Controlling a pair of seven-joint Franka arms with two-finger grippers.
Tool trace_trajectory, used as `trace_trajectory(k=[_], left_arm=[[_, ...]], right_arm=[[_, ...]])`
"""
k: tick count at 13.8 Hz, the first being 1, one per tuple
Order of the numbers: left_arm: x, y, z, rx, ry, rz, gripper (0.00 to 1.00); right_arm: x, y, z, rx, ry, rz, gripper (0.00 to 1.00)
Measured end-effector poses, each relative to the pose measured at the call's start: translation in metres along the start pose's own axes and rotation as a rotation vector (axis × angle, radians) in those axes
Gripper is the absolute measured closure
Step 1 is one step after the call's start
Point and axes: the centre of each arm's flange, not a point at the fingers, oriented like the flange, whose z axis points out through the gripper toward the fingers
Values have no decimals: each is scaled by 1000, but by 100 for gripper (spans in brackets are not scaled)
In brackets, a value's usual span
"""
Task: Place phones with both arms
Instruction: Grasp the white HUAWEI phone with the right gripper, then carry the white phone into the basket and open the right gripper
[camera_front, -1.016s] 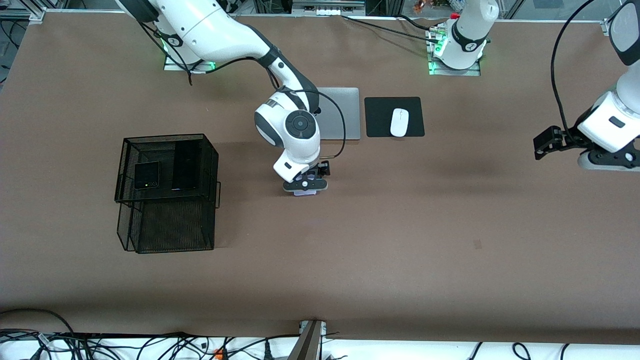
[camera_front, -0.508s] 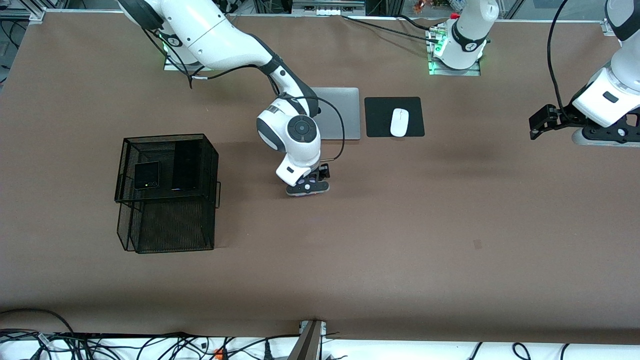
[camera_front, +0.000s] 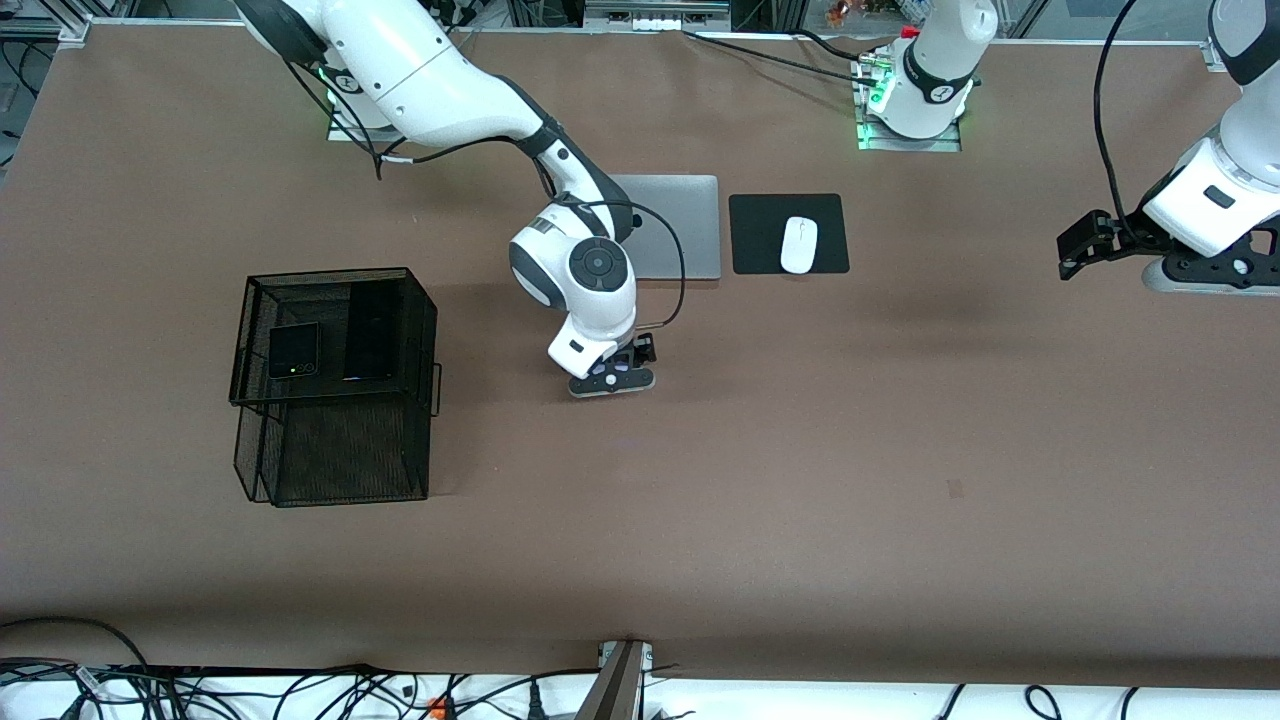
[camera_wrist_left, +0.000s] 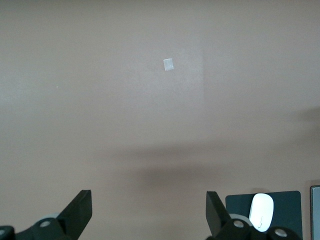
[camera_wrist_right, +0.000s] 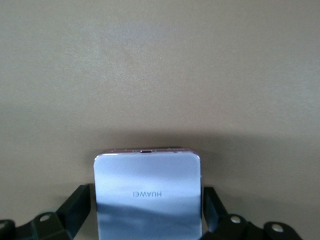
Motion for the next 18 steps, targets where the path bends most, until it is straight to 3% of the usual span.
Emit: trace_trajectory(k=[2, 4, 5, 7, 10, 13, 18], left_arm=[[0, 0, 0, 0, -1, 0, 0], [0, 0, 1, 0, -1, -1, 0], [0, 0, 1, 0, -1, 0, 0], [0, 1, 1, 0, -1, 0, 0], [0, 1, 0, 0, -1, 0, 0], [0, 1, 1, 0, -1, 0, 0], [0, 3, 0, 0, -1, 2, 0]], right_arm=[[1, 0, 1, 5, 5, 0, 3], [6, -2, -9, 12, 18, 3, 16], [10, -3, -19, 11, 21, 8, 16], [22, -1, -62, 6, 4, 42, 16], [45, 24, -174, 0, -33, 122, 16], [75, 111, -258, -20, -35, 181, 16], [122, 337, -273, 8, -107, 168, 16]])
